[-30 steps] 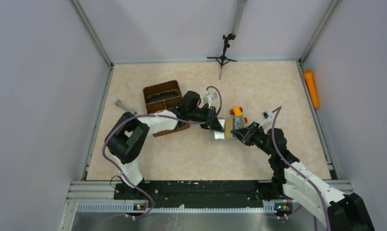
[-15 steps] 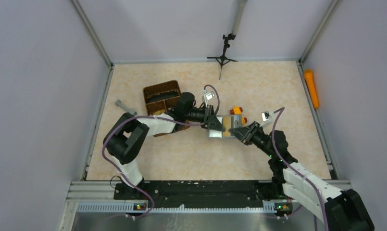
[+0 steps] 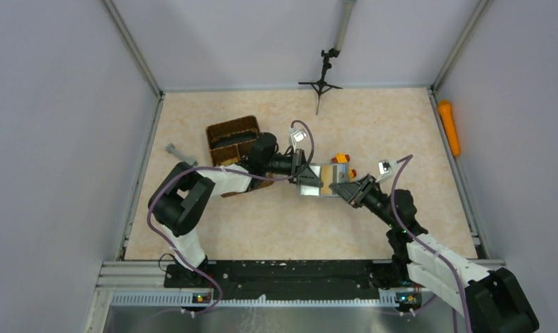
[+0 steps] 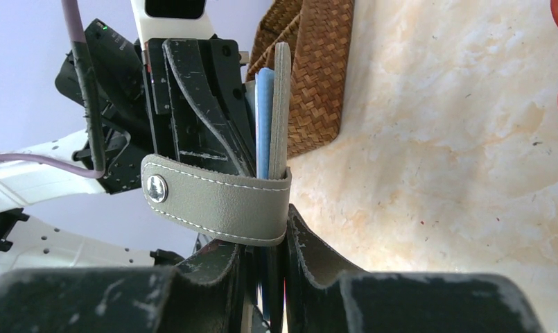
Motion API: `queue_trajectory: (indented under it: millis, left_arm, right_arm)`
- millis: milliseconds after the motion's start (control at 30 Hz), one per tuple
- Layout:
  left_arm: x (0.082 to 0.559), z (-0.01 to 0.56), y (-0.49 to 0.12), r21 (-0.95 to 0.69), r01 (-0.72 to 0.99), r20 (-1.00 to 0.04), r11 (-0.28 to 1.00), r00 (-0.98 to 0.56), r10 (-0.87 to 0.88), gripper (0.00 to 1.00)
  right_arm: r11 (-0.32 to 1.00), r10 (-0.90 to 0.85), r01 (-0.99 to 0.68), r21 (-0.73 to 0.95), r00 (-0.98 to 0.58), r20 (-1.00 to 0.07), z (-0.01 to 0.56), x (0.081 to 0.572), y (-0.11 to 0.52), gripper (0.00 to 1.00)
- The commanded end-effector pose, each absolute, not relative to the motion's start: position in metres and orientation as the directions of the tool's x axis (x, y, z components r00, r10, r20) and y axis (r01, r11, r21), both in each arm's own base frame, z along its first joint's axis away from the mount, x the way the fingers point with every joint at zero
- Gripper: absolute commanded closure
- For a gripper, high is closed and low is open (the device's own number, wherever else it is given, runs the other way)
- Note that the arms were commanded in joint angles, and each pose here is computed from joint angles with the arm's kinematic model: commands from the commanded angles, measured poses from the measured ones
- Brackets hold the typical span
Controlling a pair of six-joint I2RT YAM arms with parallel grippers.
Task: Take the credit cards out of the card holder
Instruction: Remove the credit card from the card holder.
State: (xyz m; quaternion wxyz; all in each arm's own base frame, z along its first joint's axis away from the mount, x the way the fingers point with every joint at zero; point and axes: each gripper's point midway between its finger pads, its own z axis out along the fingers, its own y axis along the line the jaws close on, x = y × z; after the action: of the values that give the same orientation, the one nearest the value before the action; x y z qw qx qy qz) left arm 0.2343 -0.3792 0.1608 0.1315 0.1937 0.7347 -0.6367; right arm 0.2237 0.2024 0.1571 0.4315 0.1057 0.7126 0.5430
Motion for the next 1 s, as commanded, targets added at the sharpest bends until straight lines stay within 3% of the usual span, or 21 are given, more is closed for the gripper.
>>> queue_trajectory:
  millis: [0,200,333,467,767,833,867,967]
  left_arm:
    - [0.221,0.194,-0.386,-0.845,0.533,-0.533,-0.031,-0.838,0.115,1.0]
    - [0.226,0.193,-0.382,-0.848,0.53,-0.529,-0.018,-0.842,0.1,1.0]
    - [0.228,0.191,-0.38,-0.853,0.523,-0.521,-0.011,-0.848,0.097,1.0]
    - [0.232,0.188,-0.378,-0.859,0.512,-0.51,0.002,-0.855,0.09,1.0]
    - [0.236,0.186,-0.376,-0.862,0.507,-0.504,0.012,-0.86,0.081,1.0]
    - [0.235,0.186,-0.376,-0.863,0.505,-0.502,0.01,-0.861,0.082,1.0]
    - [0.234,0.188,-0.376,-0.862,0.506,-0.504,0.001,-0.859,0.087,0.97]
    - [0.231,0.192,-0.376,-0.864,0.503,-0.503,-0.029,-0.86,0.09,0.65]
  right_arm:
    - [0.309,0.599,-0.413,0.857,-0.616,-0.512,0.181,0.214,0.214,0.95]
    - [0.304,0.613,-0.415,0.857,-0.603,-0.51,0.182,0.214,0.211,0.66]
    - [0.317,0.639,-0.424,0.848,-0.566,-0.521,0.187,0.213,0.204,0.59]
    - [0.343,0.665,-0.413,0.844,-0.528,-0.528,0.188,0.215,0.195,0.59]
    - [0.372,0.696,-0.372,0.85,-0.494,-0.521,0.185,0.219,0.184,0.7]
    - [0.373,0.696,-0.369,0.851,-0.496,-0.52,0.184,0.219,0.184,0.77]
    - [0.374,0.695,-0.37,0.851,-0.496,-0.521,0.184,0.219,0.184,0.83]
    - [0.369,0.688,-0.373,0.851,-0.506,-0.52,0.184,0.219,0.187,0.95]
